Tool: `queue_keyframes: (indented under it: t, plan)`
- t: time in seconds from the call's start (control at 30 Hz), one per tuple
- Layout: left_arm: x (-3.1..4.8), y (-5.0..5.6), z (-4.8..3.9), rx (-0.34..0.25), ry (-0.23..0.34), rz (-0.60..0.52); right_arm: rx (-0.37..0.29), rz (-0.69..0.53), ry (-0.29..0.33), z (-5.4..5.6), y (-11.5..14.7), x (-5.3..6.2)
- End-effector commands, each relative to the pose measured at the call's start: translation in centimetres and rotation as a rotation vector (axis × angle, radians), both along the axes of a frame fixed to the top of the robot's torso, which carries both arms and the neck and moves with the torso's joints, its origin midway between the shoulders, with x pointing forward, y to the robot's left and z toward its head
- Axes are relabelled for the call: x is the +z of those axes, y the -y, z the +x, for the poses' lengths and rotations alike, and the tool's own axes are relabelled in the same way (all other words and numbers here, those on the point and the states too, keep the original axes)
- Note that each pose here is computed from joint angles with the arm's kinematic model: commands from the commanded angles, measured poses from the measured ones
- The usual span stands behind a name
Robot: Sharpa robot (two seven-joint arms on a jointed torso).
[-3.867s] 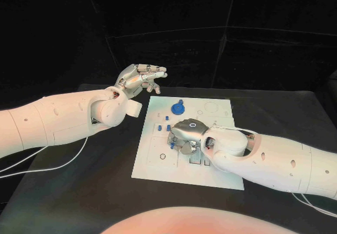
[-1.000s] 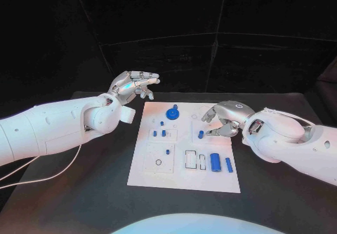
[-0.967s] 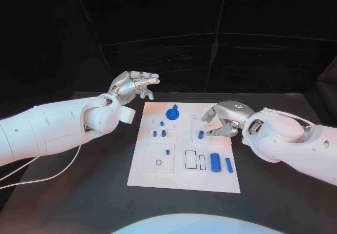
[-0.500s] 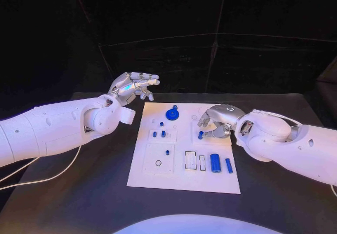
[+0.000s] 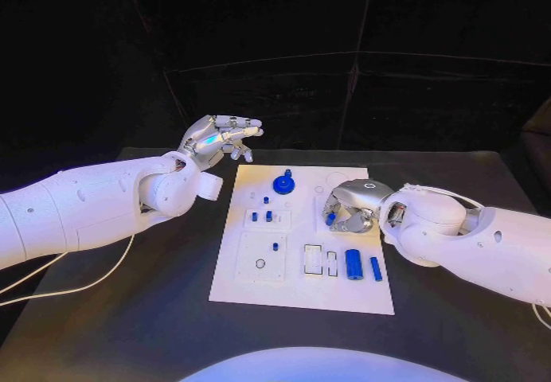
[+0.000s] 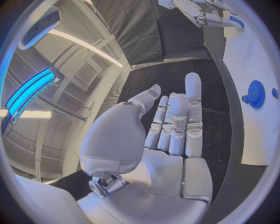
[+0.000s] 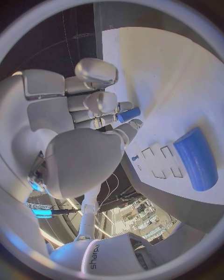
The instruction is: Assemble the parts on the task board
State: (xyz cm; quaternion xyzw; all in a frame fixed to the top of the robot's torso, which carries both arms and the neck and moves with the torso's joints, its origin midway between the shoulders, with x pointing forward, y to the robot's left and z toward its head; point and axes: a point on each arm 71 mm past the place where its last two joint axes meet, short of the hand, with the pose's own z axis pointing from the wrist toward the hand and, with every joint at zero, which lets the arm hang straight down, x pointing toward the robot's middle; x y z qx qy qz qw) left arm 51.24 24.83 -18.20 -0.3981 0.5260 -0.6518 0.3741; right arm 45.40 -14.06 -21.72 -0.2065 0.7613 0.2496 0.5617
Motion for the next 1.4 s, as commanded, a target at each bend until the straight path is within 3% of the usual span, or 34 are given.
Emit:
queue_keyframes:
  t: [0.03,0.5,0.67,1.07,1.4]
  plan:
    - [0.14,0.1,0.00,-0.008,0.005,-0.011,0.017,-0.013,0.004,0.0,-0.2,0.0]
    - [0.13,0.0,-0.01,-0.008,0.005,-0.011,-0.010,0.079,0.120,0.2,-0.1,1.0]
    - [0.12,-0.1,0.01,-0.006,0.004,-0.010,-0.007,0.126,0.152,-0.3,0.0,1.6]
    - [0.05,-0.3,0.12,-0.001,0.003,-0.006,0.052,0.248,0.141,-3.2,-0.9,3.3]
    - [0.04,-0.1,0.12,-0.005,0.003,-0.008,0.175,0.275,0.078,-4.4,-5.9,3.4]
